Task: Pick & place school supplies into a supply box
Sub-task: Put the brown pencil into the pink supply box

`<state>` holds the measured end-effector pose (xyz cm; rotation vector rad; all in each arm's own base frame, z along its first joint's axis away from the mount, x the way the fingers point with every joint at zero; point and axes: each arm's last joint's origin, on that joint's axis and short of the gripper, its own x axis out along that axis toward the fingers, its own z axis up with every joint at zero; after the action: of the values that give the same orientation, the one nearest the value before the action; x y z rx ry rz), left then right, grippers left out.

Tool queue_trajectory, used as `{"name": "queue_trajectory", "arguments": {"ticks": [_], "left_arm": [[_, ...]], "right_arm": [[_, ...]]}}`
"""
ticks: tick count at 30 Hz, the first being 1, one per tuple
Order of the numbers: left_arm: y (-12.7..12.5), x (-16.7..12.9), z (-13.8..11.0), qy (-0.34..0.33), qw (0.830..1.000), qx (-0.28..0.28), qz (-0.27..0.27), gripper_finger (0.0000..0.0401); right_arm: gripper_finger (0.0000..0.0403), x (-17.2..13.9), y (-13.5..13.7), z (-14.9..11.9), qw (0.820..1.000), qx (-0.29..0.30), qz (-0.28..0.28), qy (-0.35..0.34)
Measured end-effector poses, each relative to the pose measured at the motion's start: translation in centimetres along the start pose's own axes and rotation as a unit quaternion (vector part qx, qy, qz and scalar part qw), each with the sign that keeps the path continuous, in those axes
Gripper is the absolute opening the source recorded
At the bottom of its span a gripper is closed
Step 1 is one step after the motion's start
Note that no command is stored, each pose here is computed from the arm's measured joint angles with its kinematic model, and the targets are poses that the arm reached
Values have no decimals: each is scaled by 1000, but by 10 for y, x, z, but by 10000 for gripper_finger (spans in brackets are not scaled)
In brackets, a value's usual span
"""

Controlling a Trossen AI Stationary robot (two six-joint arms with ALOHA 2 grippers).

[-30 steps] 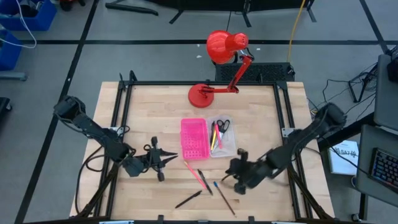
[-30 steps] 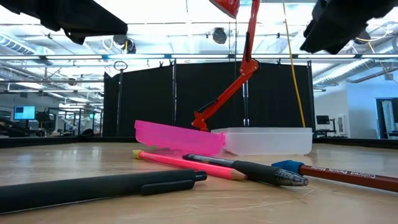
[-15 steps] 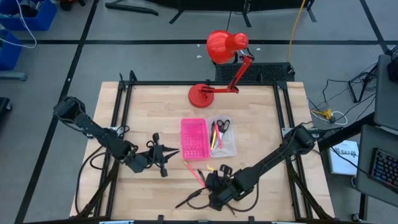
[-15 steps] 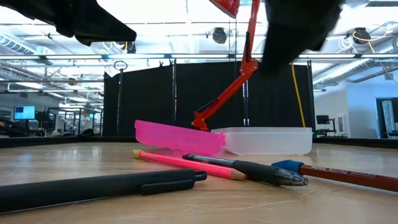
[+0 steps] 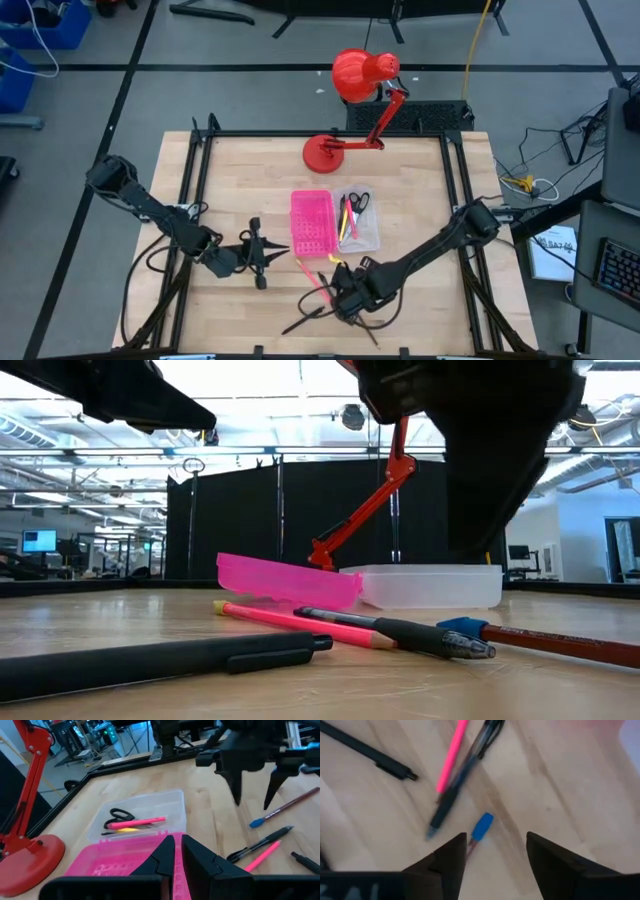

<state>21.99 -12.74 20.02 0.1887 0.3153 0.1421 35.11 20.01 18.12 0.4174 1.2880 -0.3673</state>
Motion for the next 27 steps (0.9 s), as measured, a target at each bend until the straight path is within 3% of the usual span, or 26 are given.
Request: {"name": "queue_trajectory", "arguments": {"ticks": [10,17,22,27], "left_arm": [[1,1,-1,3,1000,-12,1,42],[1,1,-2,11,1000,-16,-2,42],[1,1,-3,12,1000,-15,-2,42],[1,1,-3,13,1000,-15,-3,42]], "right_arm": [[205,41,4,-6,999,-11,-33,30],[200,51,3,-8,998,-23,-46,39],[159,53,2,-8,991,-114,-57,35],[74,59,-1,-13,971,-229,-53,45]]}}
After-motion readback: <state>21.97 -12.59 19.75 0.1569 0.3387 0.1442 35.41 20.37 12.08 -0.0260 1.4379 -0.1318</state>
